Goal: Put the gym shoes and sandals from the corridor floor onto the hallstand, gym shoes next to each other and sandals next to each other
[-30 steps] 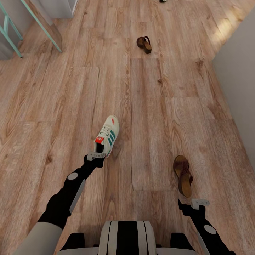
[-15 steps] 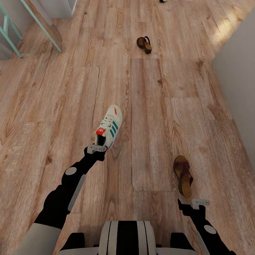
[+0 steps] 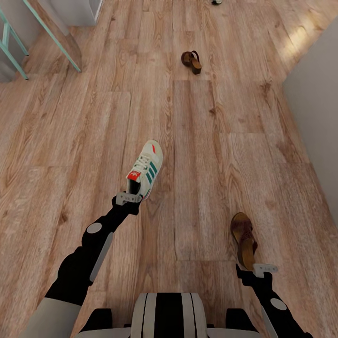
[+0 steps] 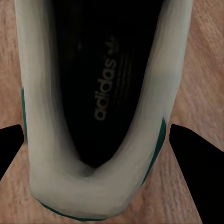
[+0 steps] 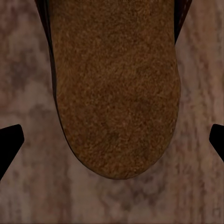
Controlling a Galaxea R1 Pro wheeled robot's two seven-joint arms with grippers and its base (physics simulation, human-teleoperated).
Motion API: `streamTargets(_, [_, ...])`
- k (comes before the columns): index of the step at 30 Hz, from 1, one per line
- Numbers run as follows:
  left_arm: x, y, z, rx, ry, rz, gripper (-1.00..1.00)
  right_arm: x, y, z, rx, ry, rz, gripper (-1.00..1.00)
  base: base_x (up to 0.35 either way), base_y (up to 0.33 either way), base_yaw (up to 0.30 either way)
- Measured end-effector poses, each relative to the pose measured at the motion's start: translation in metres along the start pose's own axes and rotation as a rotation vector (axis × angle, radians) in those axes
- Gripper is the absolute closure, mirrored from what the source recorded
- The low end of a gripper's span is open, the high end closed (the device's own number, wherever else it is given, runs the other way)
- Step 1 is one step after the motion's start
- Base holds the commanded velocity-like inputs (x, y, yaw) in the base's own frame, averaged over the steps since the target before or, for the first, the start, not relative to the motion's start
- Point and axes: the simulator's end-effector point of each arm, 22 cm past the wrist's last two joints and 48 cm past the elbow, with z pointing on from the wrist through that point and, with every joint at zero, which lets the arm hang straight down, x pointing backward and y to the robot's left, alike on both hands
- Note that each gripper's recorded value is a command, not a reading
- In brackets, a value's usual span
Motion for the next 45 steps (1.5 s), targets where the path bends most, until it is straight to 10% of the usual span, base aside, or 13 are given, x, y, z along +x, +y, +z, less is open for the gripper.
streamTargets(45, [-0.0046,-0.0028,-0.0026,0.006,-0.007,0.005,1.00,-0.0004,-0.0004,0.0000,0.001,0.000,-0.001,-1.00,0.030,0.000,0.000])
